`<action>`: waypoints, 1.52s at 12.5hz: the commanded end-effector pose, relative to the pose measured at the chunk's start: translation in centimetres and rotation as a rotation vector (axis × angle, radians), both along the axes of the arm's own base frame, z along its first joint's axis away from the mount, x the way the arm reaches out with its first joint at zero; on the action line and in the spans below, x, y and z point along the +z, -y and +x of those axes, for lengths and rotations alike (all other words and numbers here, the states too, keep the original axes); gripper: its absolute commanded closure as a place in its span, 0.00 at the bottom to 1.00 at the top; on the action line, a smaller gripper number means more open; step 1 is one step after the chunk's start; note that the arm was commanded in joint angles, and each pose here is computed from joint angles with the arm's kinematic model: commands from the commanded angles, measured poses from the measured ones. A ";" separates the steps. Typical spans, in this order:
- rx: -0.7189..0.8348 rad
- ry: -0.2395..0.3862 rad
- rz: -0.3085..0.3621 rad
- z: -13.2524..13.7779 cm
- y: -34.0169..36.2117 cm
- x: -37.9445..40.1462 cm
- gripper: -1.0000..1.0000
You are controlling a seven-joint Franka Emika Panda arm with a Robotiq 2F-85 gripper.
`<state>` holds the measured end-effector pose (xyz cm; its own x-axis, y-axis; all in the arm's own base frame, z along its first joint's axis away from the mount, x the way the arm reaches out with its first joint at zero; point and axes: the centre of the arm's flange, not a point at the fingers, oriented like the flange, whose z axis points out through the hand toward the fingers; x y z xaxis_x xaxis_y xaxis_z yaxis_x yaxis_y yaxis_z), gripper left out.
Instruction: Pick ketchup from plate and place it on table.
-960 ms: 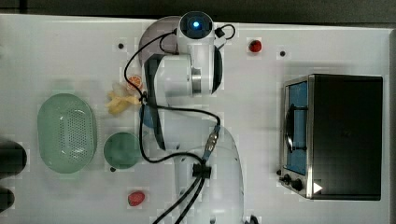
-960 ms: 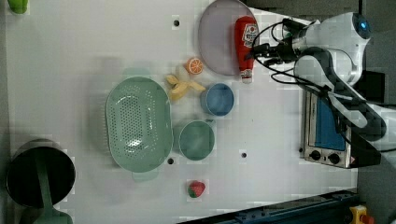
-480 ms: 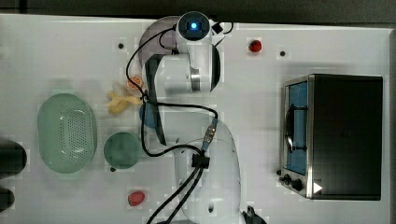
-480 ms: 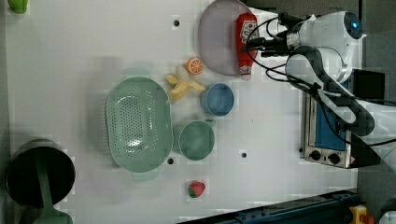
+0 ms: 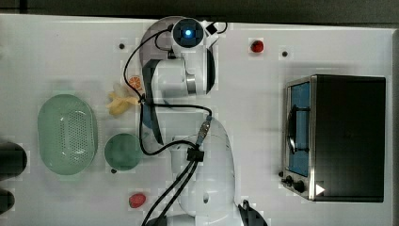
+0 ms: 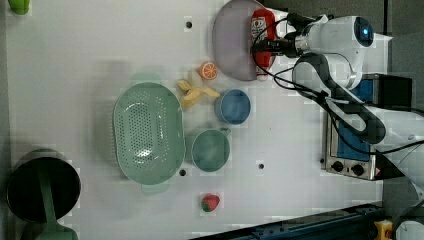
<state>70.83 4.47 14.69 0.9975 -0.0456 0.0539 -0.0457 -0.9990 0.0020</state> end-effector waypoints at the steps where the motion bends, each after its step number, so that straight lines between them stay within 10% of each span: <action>1: 0.038 0.076 0.007 1.8 -0.1 3.8 0.37; 7: -0.039 0.088 0.043 1.7 0.9 16.1 0.37; 13: -0.101 -0.113 -0.003 -6.2 5.2 26.8 0.37; 19: -0.174 -0.172 -0.005 -15.0 8.7 23.5 0.37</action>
<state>56.67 -2.92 44.34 0.9772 -0.2125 -0.0013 -0.2124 -0.9769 0.0218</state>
